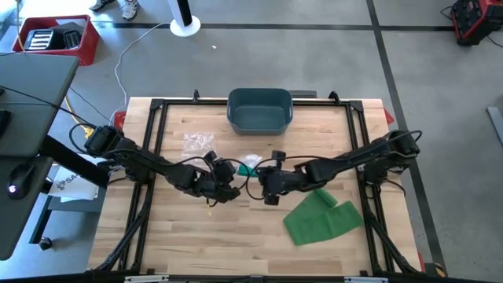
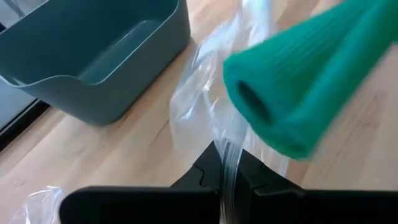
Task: Roll bandage
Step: Put the blue bandage into the transparent zip bag
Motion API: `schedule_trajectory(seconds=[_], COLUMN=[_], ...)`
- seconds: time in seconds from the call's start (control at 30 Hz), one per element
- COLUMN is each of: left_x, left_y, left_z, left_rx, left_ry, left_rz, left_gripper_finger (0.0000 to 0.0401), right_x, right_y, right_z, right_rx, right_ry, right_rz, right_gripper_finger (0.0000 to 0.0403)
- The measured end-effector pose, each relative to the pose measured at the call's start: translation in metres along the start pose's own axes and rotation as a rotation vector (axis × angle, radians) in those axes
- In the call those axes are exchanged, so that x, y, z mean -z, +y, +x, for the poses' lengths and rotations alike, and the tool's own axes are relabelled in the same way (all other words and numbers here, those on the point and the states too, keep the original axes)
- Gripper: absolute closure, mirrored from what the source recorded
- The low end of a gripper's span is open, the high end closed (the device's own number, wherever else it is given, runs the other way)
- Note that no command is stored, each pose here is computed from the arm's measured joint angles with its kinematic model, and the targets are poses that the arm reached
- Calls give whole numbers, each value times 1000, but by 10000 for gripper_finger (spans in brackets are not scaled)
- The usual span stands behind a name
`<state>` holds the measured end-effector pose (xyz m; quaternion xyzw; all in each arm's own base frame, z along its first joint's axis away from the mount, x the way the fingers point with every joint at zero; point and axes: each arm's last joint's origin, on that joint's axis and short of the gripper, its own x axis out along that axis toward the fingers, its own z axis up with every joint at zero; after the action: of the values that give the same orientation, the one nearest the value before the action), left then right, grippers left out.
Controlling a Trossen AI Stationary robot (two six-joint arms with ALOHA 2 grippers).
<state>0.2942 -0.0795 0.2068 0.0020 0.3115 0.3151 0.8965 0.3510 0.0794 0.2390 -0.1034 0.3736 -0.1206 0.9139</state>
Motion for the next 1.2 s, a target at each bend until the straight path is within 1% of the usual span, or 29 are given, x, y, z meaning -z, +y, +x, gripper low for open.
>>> schedule_trajectory(seconds=[0.07,0.13,0.27,0.33,0.43,0.53,0.67,0.8,0.93,1.03,1.13,1.2], left_x=[-1,-2,-5,-6,-9,-10,-10,-10,-10,-11,-13,-16], left_y=[1,1,0,-1,-3,-4,-4,-4,-5,-5,-6,-7], left_z=[-1,-1,-1,-1,-1,-2,-2,-2,-2,-2,-2,-3], left_rx=[-8,-20,-13,-7,7,17,18,21,20,20,15,19], left_ry=[-10,-27,-45,-57,-79,-85,-87,-85,-89,-96,-118,-138], left_rz=[-2,-17,-33,-31,-42,-10,-5,18,16,9,-8,-4], left_gripper_finger=[401,401,401,401,401,401,401,401,401,401,401,401], right_x=[5,8,6,4,2,2,0,-1,3,4,4,3], right_y=[-2,-1,4,7,5,0,-4,-10,-19,-22,-23,-24], right_z=[3,4,2,1,3,4,-2,-12,-13,-9,-5,-4], right_rx=[3,-10,-37,-68,-101,-56,-53,-13,28,11,-38,-42], right_ry=[51,67,33,10,3,9,1,1,45,65,65,59], right_rz=[15,12,-24,-39,-47,-13,11,79,151,161,149,149], right_gripper_finger=[392,392,392,392,391,391,391,391,391,391,391,391])
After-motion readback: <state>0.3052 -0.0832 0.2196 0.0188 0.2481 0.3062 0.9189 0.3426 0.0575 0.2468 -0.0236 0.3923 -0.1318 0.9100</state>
